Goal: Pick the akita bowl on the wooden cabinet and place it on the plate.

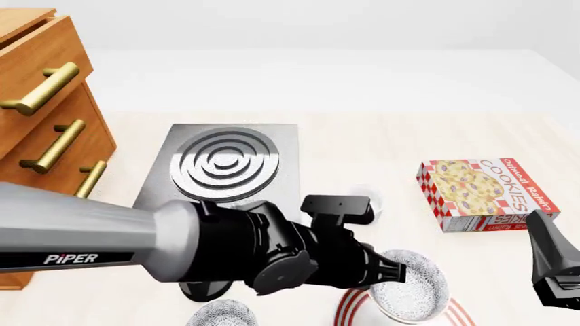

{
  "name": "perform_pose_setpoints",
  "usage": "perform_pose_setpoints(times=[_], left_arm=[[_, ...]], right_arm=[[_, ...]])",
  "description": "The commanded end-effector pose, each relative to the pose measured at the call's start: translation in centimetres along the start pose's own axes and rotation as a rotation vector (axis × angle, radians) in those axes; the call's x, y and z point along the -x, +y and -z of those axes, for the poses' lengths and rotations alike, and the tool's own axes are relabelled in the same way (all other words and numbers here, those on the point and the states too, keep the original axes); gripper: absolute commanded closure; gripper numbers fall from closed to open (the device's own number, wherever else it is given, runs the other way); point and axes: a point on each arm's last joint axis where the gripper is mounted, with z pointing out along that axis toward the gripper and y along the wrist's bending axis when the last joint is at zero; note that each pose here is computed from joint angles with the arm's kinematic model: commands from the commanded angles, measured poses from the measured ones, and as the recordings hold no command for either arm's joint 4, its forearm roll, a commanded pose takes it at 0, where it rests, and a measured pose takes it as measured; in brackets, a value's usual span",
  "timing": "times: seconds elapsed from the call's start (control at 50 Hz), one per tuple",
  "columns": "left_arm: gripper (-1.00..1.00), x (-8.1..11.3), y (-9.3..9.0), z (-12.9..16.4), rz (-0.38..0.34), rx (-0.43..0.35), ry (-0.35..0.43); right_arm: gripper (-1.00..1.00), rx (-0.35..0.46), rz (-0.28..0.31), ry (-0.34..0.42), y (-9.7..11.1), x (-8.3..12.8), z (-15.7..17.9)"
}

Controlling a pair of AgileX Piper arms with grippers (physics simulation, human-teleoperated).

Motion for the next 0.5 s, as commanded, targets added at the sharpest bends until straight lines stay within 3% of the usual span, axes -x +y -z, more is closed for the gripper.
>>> perform_pose_setpoints(times=[0.02, 0.5], left_arm=[[1.0, -0.03, -0.12, -0.15, 0.014, -0.007, -0.002], [1.0, -0.76, 0.32, -1.0, 0.023, -0.001, 0.008]], right_arm=[[-1.0, 0.0, 0.0, 0.0, 0.0, 0.0, 0.0], [-1.0, 0.0, 0.0, 0.0, 0.0, 0.0, 0.0]])
